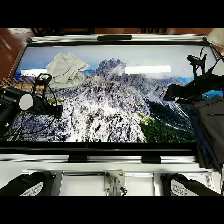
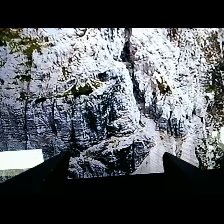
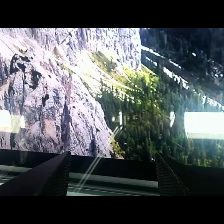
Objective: Fold the shirts.
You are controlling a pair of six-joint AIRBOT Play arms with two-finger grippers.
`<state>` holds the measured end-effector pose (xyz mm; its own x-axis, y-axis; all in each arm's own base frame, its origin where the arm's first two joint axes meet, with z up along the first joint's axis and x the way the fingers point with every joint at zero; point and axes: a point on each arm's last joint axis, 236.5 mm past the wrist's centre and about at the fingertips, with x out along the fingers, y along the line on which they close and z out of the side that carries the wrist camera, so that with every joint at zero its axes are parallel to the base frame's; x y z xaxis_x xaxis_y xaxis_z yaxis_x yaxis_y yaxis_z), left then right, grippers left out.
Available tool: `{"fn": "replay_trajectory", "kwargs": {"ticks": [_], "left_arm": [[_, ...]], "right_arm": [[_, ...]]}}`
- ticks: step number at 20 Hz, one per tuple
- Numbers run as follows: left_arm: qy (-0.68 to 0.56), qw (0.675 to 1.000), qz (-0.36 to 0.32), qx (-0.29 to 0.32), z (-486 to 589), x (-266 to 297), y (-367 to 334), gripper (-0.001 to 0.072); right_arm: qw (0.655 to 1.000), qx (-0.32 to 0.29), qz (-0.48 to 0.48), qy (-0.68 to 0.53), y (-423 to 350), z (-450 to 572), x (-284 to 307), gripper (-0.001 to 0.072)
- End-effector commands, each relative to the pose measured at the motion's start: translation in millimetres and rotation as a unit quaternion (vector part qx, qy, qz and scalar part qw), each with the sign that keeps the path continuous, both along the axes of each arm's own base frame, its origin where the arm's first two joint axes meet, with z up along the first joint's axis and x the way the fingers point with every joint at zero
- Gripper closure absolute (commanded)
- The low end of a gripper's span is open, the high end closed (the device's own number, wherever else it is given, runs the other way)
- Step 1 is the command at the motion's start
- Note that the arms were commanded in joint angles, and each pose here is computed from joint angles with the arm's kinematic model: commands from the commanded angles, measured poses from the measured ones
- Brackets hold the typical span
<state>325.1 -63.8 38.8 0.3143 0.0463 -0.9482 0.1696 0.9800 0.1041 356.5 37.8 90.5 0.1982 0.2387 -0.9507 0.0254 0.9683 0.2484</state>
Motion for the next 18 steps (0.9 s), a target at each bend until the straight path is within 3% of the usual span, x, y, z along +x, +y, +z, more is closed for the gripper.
{"fn": "replay_trajectory", "kwargs": {"ticks": [1, 7, 12, 18], "left_arm": [[0.0, 1.0, 0.0, 0.0, 0, 0, 0, -0.0013], [-0.003, 1.0, 0.007, -0.007, 0, 1, -2, -0.0013], [-0.07, 0.993, 0.052, -0.074, 9, 33, -24, -0.0013], [-0.176, 0.976, 0.037, -0.124, 40, 79, -44, -0.0013]], "right_arm": [[1.0, 0.0, 0.0, 0.001, 0, 0, 0, 0.0077], [1.0, 0.002, -0.004, -0.017, 1, 2, 8, 0.0077], [0.998, 0.004, -0.013, -0.056, 1, 7, 27, 0.0077], [0.995, 0.009, -0.022, -0.094, 1, 14, 44, 0.0077]]}}
